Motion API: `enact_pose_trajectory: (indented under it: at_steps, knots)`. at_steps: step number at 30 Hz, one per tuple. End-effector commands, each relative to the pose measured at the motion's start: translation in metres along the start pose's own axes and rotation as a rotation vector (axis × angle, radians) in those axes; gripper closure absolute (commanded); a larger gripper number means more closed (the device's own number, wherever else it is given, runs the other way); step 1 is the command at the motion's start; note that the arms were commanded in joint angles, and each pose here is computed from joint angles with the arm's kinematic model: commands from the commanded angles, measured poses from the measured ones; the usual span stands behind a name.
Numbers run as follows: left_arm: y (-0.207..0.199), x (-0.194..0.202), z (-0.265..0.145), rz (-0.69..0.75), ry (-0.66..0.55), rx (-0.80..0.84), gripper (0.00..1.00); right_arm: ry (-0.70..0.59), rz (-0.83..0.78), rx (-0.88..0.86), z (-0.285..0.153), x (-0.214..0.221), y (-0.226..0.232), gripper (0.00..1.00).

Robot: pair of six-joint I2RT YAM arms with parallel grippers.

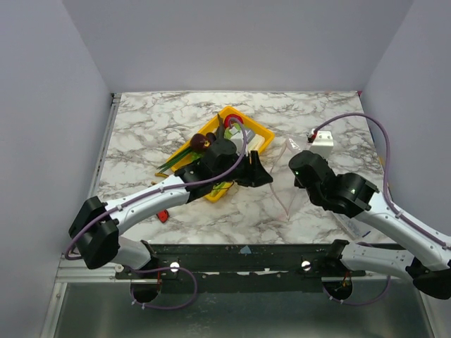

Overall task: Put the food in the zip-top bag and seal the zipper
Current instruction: Open the zipper of the food storage bag at the center of the board, then move the bin to the center of the board.

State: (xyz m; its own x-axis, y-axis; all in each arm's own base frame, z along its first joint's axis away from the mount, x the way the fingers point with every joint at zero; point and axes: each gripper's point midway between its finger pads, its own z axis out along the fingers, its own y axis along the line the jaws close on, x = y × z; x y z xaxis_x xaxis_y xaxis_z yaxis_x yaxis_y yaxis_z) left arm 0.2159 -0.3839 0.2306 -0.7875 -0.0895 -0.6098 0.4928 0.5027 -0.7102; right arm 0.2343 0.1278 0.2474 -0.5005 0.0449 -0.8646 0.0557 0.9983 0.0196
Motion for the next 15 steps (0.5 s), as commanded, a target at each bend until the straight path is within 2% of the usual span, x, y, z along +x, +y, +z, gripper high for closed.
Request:
enact_pose_trajectory:
  at_steps: [1,4,7,13,15]
  knots:
    - [-0.003,-0.007,-0.020,0.127,-0.045,0.064,0.49,-0.057,0.022,0.027,-0.005,-0.009,-0.013,0.99]
    - [0.020,-0.010,-0.036,0.182,-0.083,0.018,0.37,-0.061,0.014,0.031,-0.006,-0.009,-0.017,0.99]
    - [0.049,-0.018,-0.052,0.194,-0.124,-0.043,0.29,-0.062,0.014,0.027,-0.007,-0.007,-0.018,0.99]
    - [0.116,-0.046,-0.060,0.220,-0.171,-0.237,0.26,-0.067,0.015,0.003,-0.005,-0.004,-0.016,0.99]
    - [0.136,-0.047,-0.054,0.204,-0.133,-0.289,0.26,-0.063,0.007,-0.001,-0.004,-0.002,-0.014,0.99]
